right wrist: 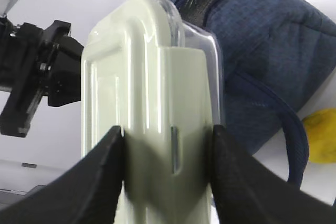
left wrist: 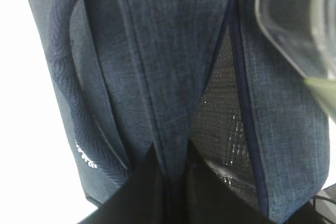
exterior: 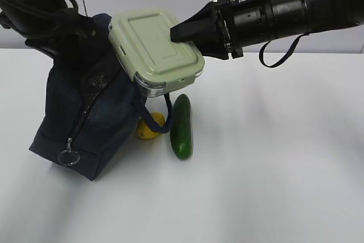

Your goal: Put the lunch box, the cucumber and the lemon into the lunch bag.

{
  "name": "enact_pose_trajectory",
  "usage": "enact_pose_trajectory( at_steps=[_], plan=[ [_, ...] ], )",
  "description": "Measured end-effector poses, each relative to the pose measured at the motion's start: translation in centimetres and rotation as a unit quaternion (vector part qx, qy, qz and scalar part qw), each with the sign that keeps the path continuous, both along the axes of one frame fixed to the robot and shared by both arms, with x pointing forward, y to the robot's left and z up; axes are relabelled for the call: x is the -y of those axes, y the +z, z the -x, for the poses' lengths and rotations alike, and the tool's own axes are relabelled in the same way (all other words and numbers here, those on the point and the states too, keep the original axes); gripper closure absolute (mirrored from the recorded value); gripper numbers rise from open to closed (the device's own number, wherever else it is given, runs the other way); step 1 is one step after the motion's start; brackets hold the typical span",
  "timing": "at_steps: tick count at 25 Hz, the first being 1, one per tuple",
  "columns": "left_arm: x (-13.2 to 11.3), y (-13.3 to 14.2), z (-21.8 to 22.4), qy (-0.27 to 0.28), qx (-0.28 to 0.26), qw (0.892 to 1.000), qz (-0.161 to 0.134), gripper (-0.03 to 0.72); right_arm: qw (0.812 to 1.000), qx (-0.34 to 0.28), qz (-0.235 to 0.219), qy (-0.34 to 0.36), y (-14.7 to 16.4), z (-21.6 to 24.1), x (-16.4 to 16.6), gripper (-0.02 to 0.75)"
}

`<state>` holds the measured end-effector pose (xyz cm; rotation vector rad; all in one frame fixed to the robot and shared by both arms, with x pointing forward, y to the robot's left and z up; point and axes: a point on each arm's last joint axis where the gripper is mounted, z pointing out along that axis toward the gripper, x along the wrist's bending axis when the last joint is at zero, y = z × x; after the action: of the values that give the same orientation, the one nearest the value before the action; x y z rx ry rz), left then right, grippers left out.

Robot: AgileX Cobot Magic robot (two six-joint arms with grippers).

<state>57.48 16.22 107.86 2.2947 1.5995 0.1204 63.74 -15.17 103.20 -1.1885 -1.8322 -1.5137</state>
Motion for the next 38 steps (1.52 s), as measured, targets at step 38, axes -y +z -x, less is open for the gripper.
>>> enact_pose_trajectory(
  at_steps=[38],
  plan=[
    [0.4, 1.7, 0.8, -0.019, 0.02, 0.999, 0.044, 0.683, 0.998, 0.0, 0.046, 0.03, -2.0, 0.6, -2.7, 0.37]
  ],
)
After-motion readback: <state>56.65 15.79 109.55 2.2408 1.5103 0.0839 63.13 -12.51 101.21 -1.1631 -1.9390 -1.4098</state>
